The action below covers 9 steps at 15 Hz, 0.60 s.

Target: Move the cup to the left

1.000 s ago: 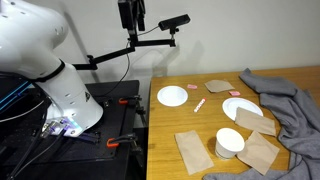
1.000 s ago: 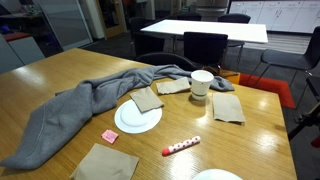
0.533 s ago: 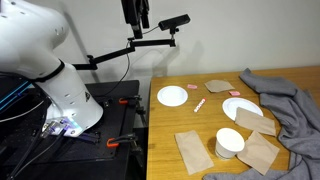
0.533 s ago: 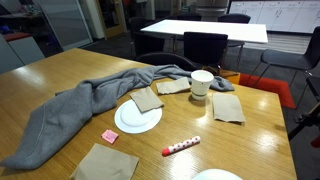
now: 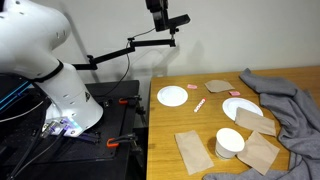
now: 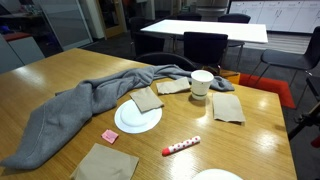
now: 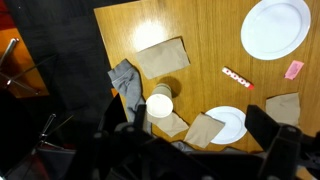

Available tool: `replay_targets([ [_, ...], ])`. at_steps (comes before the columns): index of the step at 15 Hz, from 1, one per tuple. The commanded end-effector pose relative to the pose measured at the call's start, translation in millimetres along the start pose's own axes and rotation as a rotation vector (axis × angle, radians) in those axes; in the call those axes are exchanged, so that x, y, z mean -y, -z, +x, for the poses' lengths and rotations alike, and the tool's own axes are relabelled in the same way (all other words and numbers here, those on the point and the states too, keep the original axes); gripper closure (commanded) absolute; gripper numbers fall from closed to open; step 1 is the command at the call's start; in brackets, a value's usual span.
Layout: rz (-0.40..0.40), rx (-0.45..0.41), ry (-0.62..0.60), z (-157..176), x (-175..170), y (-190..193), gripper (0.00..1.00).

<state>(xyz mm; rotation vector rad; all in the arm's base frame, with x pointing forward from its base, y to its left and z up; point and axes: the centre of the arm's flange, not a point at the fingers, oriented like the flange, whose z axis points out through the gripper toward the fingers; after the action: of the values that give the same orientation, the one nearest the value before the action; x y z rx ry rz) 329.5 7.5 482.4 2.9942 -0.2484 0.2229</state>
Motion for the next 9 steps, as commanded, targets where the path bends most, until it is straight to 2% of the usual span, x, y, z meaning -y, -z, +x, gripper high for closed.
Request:
replay_targets([
  [1, -0.034, -0.024, 0.059, 42, -11, -9, 0.0],
  [9, 0.006, 0.036, 0.218, 103, -48, -49, 0.0],
])
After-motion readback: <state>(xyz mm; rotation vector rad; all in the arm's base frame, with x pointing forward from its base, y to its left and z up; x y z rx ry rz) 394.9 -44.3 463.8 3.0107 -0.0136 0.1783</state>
